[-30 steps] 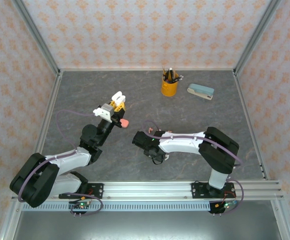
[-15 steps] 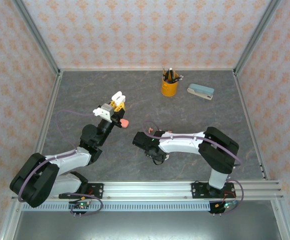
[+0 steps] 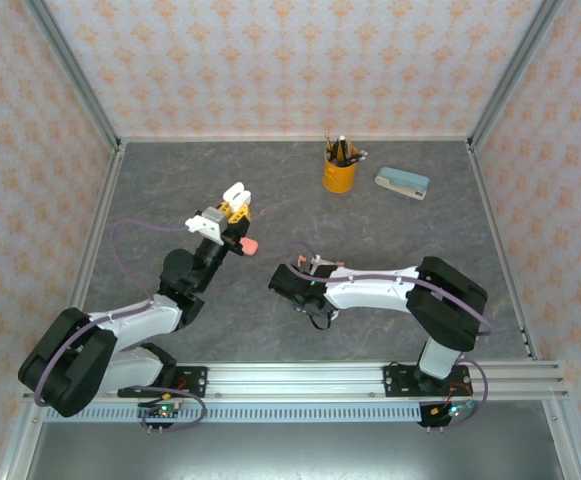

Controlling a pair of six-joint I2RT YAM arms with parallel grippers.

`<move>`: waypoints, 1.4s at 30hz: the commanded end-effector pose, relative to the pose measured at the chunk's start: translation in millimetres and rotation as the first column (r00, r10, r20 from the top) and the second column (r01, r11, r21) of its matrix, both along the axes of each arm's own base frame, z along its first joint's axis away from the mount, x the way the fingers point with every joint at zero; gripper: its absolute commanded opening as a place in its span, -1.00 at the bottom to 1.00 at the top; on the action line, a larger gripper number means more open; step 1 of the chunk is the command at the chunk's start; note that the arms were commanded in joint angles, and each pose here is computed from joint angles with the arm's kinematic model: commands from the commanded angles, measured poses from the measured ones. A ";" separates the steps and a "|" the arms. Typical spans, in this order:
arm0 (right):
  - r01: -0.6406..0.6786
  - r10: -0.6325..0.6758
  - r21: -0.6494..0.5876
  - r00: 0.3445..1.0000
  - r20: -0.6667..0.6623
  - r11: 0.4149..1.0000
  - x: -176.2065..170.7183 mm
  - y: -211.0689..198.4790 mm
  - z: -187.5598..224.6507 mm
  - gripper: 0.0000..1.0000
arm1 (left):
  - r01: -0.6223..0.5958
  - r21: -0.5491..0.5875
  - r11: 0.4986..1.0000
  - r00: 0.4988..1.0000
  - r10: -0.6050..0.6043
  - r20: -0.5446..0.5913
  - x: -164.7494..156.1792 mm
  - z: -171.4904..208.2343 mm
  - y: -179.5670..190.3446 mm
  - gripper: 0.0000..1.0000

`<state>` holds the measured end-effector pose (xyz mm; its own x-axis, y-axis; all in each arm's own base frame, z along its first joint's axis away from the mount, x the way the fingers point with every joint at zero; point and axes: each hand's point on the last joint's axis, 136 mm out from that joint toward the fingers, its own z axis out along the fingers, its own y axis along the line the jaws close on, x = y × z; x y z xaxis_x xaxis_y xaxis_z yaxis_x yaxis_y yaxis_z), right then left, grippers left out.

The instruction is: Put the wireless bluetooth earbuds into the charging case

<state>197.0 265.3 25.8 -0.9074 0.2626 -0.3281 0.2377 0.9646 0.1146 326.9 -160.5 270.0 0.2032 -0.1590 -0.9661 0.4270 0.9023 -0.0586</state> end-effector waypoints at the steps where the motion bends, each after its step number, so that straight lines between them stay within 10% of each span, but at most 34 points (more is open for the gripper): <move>1: -0.062 0.062 -0.058 0.998 0.015 0.996 4.5 -0.9 4.9 -0.46 | -0.006 -0.019 1.000 1.000 0.006 0.020 -4.5 5.6 5.8 -1.00; 42: -0.029 0.022 -0.090 0.996 -0.081 0.996 9.4 3.0 -8.1 -0.12 | -0.008 -0.017 1.000 1.000 0.008 0.013 -5.6 2.5 6.8 -1.00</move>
<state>208.0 274.4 21.9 -0.9406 0.1871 -0.2833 0.1887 0.9818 0.0219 324.0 -158.9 266.6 0.1965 -0.1559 -0.9680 0.4267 0.9025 -0.0587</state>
